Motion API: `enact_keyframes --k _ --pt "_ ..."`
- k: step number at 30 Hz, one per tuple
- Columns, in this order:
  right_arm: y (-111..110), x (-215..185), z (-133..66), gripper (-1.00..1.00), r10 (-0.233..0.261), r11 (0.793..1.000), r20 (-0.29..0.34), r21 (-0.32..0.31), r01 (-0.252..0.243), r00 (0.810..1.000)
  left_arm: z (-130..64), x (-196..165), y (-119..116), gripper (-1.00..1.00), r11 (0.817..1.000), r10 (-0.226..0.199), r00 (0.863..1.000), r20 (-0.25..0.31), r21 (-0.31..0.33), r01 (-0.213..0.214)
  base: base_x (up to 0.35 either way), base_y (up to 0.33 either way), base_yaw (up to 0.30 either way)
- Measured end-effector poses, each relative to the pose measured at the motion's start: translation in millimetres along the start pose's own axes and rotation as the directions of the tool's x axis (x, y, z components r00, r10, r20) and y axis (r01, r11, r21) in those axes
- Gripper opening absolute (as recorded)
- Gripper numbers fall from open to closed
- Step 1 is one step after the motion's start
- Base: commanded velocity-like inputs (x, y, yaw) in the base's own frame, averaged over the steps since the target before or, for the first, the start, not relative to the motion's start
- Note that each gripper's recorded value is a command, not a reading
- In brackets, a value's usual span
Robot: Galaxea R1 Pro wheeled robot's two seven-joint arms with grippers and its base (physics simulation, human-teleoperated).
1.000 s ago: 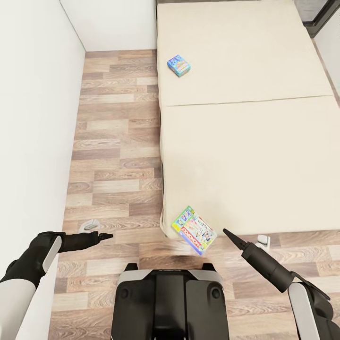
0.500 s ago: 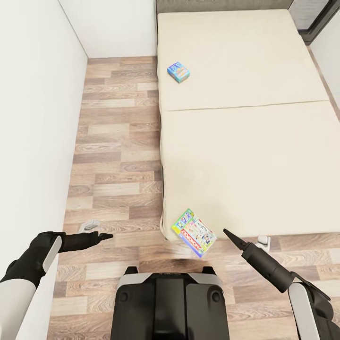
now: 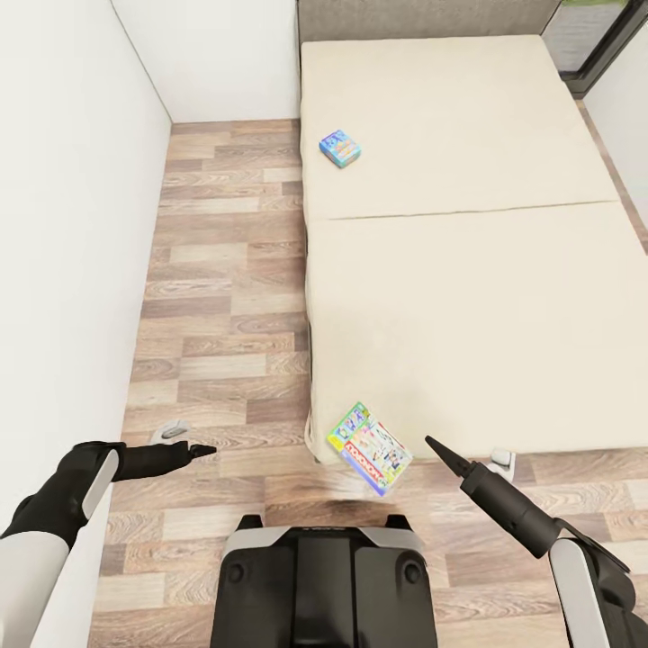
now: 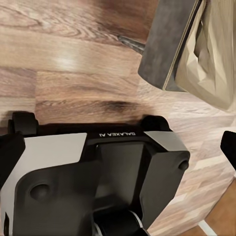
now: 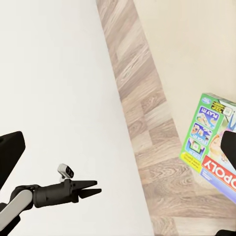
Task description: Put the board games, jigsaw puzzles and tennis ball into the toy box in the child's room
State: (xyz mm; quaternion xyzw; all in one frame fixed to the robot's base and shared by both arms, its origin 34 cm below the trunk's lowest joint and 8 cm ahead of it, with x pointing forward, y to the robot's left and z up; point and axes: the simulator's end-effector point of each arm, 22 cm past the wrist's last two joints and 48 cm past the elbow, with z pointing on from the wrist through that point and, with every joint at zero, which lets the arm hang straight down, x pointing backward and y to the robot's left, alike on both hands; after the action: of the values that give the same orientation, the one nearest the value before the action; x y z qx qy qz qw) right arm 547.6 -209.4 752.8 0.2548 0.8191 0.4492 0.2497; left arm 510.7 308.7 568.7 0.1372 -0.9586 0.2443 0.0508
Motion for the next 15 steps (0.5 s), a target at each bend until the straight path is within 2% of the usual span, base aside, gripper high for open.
enact_keyframes --k 15 --pt "10.4 -7.0 -1.5 1.00 -0.016 1.000 0.013 -0.015 0.016 1.000 -9.4 -8.7 -7.2 1.00 1.000 0.012 1.000 0.021 0.004 -0.012 0.000 0.000 0.000"
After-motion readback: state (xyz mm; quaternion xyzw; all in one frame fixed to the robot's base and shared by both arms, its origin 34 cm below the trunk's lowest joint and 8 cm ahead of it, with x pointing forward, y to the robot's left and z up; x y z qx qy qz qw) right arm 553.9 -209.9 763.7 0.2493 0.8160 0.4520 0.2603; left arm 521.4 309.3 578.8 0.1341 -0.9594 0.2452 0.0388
